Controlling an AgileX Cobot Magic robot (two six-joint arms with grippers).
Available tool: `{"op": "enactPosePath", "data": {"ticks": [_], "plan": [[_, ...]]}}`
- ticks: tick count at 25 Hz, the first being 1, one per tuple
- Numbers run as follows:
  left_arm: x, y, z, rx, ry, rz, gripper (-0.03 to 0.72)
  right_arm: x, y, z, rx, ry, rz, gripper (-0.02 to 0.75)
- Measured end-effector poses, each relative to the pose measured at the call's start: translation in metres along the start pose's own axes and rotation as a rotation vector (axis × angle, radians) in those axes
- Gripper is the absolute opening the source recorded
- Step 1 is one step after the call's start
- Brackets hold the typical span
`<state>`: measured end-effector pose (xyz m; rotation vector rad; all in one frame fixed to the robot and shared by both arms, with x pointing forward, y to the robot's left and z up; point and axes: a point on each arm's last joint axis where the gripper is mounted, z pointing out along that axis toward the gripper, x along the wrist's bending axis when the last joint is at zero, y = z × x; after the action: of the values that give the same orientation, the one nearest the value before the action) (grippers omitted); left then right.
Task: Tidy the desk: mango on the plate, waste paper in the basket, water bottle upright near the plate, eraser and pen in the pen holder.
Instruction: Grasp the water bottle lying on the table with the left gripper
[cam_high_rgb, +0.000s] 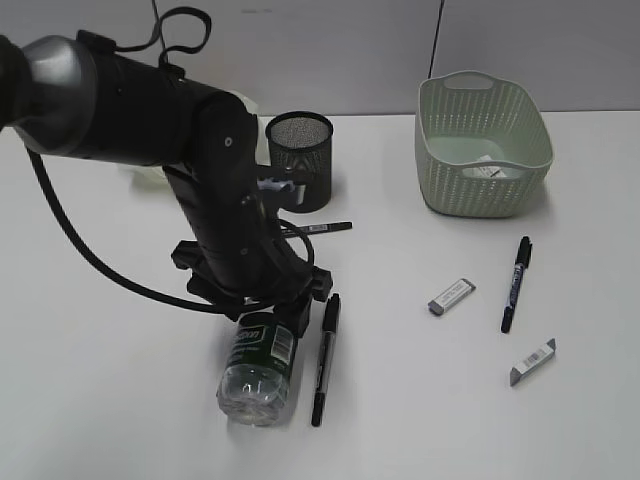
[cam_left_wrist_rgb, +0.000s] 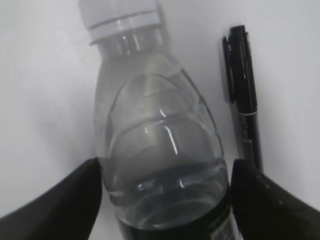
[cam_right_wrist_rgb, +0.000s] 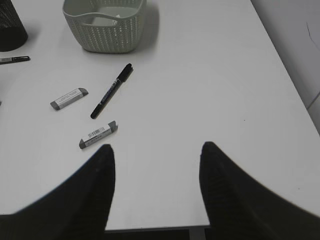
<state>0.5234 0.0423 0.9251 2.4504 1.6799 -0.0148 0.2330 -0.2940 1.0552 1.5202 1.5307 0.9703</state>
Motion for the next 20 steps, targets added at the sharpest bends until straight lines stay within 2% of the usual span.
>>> {"op": "enactPosePath", "data": {"ticks": [9, 17, 20], "plan": [[-0.0016, 0.0017, 0.0004, -0.018, -0.018, -0.012, 0.581, 0.0000, 0.0000, 0.0000, 0.000, 0.000, 0.000, 0.433], [-0.0025, 0.0015, 0.0057, 0.013, -0.019, -0.023, 0.461, 0.0000, 0.0000, 0.0000, 0.000, 0.000, 0.000, 0.433], [-0.0025, 0.0014, 0.0053, 0.014, -0.020, -0.024, 0.461, 0.0000, 0.0000, 0.0000, 0.000, 0.000, 0.000, 0.432]]}}
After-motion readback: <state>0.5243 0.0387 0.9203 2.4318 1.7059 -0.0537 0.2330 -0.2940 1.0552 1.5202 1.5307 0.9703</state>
